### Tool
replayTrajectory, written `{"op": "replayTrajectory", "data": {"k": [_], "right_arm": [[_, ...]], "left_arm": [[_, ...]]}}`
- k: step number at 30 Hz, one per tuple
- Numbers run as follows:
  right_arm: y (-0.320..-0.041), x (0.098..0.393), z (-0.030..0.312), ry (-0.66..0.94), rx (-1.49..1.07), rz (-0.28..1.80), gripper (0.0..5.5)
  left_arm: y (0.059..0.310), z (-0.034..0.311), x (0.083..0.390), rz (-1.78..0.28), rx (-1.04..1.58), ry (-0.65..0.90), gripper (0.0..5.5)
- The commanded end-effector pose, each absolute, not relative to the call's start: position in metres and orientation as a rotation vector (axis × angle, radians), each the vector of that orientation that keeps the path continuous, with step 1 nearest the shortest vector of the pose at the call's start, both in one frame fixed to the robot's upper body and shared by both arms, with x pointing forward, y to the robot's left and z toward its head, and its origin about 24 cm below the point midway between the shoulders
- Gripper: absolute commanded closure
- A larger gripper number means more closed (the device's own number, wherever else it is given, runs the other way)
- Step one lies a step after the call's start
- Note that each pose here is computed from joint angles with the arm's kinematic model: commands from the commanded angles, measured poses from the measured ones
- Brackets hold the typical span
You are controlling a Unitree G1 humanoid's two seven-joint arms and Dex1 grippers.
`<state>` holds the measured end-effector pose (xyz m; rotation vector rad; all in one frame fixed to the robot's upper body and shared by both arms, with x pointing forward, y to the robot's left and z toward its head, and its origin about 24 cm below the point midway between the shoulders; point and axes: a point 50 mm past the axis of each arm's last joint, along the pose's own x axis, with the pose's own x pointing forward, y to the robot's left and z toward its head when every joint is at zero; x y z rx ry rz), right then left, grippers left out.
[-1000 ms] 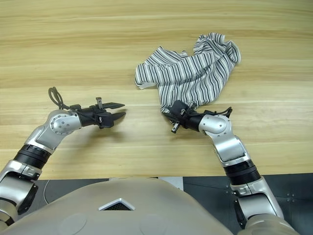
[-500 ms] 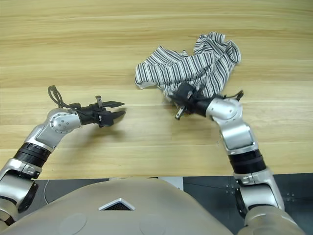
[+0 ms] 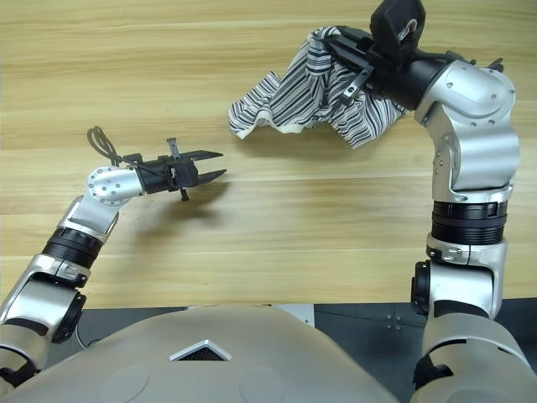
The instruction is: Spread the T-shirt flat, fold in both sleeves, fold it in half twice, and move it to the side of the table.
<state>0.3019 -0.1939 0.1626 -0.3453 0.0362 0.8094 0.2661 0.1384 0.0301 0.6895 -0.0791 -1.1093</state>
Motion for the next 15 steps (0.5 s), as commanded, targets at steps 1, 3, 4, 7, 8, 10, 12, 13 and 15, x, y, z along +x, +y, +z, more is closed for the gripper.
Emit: {"op": "replayTrajectory", "data": {"k": [1,3,4,7,8,10,12,13,15], "right_arm": [[-0.199,0.304,0.181,-0.009,-0.355,0.798,5.38],[-0.202,0.304,0.186,-0.022,-0.356,0.79,5.38],[-0.204,0.304,0.187,-0.027,-0.356,0.785,5.38],[-0.207,0.303,0.188,-0.029,-0.356,0.778,5.38],[-0.207,0.303,0.188,-0.028,-0.356,0.777,5.38],[-0.207,0.303,0.188,-0.029,-0.355,0.777,5.38],[-0.206,0.303,0.188,-0.031,-0.353,0.779,5.4],[-0.206,0.303,0.188,-0.032,-0.353,0.78,5.4],[-0.206,0.303,0.188,-0.032,-0.351,0.781,5.4]], "left_arm": [[0.134,0.049,0.295,-0.948,0.757,-0.195,4.04],[0.134,0.044,0.3,-0.917,0.788,-0.193,4.04],[0.133,0.04,0.302,-0.904,0.804,-0.184,4.04],[0.13,0.029,0.307,-0.87,0.835,-0.164,4.04],[0.129,0.025,0.309,-0.867,0.843,-0.15,4.04],[0.129,0.018,0.31,-0.867,0.862,-0.125,4.04],[0.134,0.015,0.31,-0.859,0.871,-0.112,3.86],[0.138,0.015,0.31,-0.851,0.873,-0.108,3.77],[0.146,0.012,0.309,-0.84,0.889,-0.093,3.42]]}}
